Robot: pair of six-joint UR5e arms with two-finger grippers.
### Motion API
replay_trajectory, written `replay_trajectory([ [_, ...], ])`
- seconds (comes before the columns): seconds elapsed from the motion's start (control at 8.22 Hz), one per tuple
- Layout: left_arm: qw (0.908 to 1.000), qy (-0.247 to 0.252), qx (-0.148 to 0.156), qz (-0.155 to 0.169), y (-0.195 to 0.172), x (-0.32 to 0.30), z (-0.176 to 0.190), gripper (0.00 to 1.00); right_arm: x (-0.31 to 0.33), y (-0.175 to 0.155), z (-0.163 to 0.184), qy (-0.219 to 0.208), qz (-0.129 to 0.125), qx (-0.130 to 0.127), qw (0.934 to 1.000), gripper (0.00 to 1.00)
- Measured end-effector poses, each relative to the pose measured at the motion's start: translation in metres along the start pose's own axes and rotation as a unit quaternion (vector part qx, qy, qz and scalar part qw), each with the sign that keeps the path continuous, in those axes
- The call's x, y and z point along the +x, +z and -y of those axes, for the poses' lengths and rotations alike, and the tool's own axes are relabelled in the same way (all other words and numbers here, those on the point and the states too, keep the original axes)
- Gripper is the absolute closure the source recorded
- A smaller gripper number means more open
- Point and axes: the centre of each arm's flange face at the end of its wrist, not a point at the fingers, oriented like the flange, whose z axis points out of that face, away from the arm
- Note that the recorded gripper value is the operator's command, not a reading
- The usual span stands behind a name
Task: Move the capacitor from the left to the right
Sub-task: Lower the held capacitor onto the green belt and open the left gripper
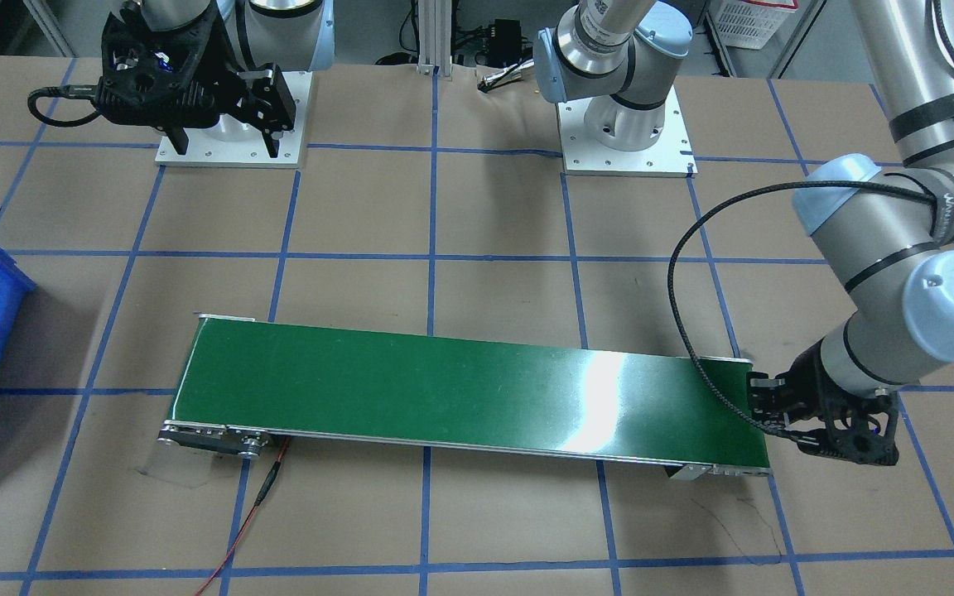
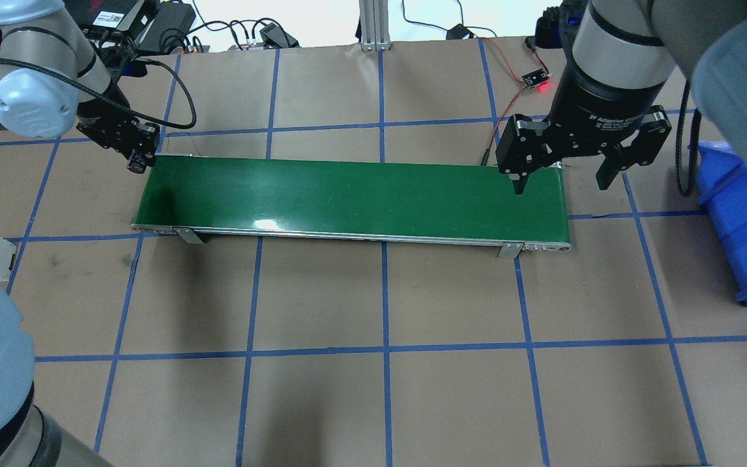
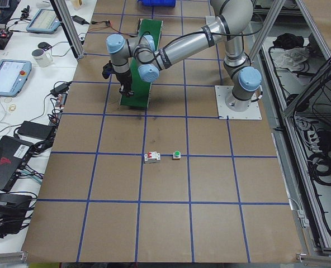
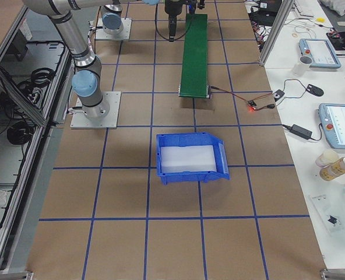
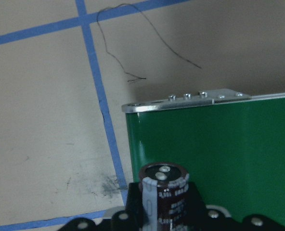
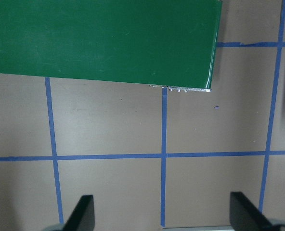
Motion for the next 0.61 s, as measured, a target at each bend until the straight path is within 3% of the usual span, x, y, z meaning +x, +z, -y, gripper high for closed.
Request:
replay_trajectory([
  [0.61, 0.9979, -0.058, -0.009, -0.028, 0.028, 0.033, 0.010, 1.00, -0.002, 0.000, 0.006, -0.001, 0.006, 0.017, 0.9998, 0.00],
])
